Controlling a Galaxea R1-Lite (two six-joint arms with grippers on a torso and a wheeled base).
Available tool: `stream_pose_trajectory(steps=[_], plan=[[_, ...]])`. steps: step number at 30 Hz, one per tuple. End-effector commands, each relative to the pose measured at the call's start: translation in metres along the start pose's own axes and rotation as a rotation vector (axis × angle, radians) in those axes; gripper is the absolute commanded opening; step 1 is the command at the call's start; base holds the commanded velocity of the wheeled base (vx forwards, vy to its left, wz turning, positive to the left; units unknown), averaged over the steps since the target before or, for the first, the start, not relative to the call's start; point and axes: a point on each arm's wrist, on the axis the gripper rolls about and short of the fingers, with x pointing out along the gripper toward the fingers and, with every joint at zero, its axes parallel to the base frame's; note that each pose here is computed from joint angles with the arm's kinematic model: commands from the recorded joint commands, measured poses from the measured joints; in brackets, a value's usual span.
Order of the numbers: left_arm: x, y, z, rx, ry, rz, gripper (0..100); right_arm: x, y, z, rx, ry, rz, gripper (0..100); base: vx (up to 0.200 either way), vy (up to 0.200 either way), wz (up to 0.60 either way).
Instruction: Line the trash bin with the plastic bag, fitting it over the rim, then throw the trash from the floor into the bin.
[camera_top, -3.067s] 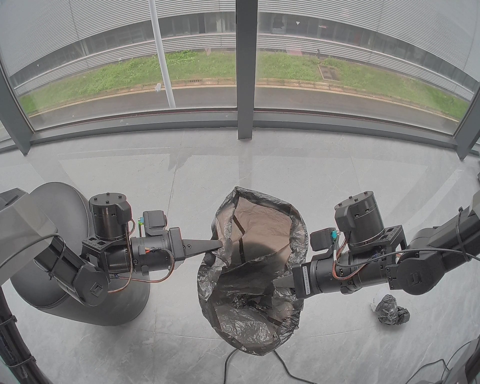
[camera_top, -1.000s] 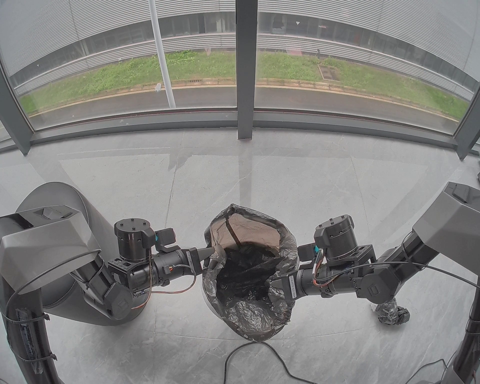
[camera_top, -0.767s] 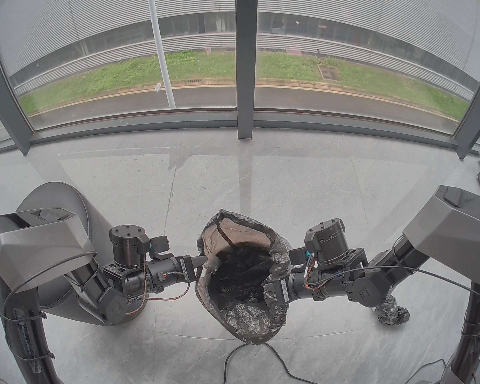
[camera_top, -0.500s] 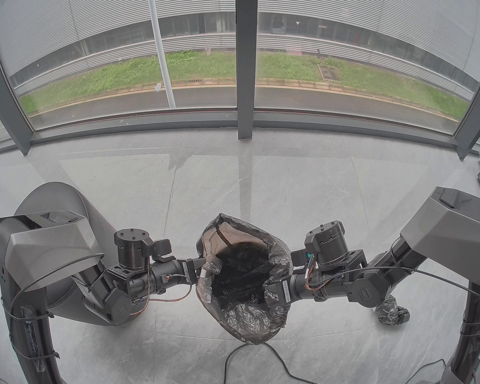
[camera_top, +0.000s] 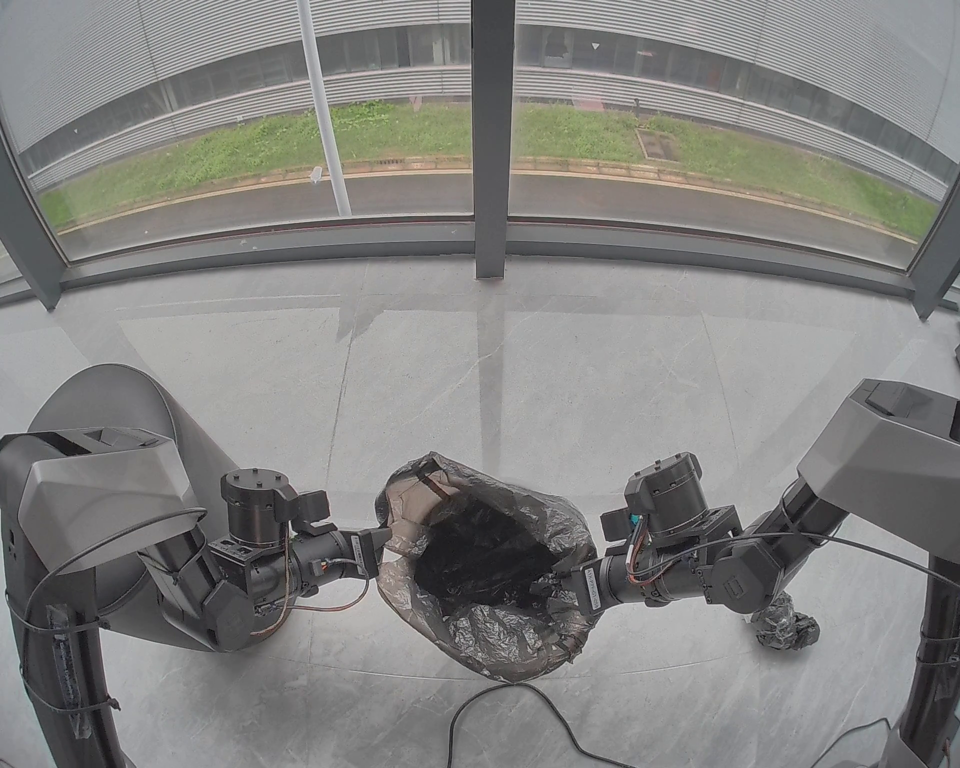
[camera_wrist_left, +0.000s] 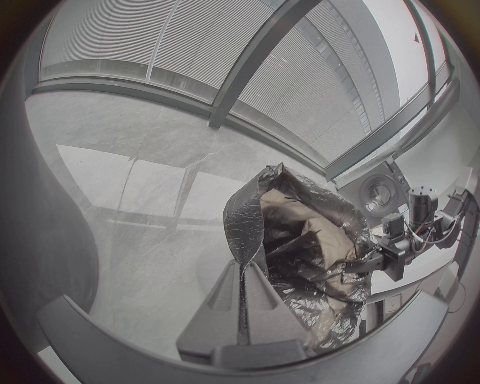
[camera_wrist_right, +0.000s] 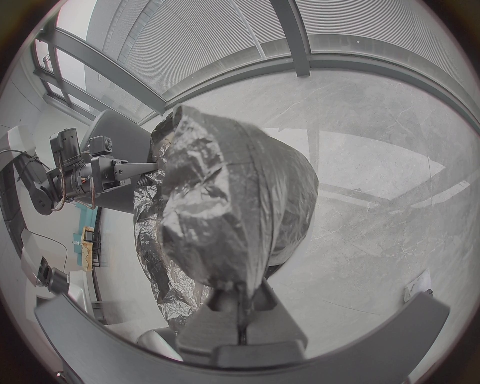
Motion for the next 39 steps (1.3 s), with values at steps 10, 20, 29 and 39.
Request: stream_pose_trajectory(steps=[10,20,29,39], plan=[[0.01,-0.005,-0.018,0.033,0.057,-0.017,0,0.023,-0.003,-0.005,-0.002,0.017,0.0,0,0.0,0.0,0.0],[0.016,-0.007,-0.012,0.045,0.033,-0.03,0,0.033,-0.021,-0.001,0.022,-0.012,-0.049,0,0.0,0.0,0.0],[0.011,-0.012,-0.005,0.052,0.011,-0.04,0,0.025,-0.043,0.01,0.057,-0.051,-0.087,0,0.0,0.0,0.0],[0.007,-0.02,-0.005,0.065,0.014,-0.057,0,0.014,-0.037,0.019,0.046,-0.087,-0.076,100,0.0,0.0,0.0]])
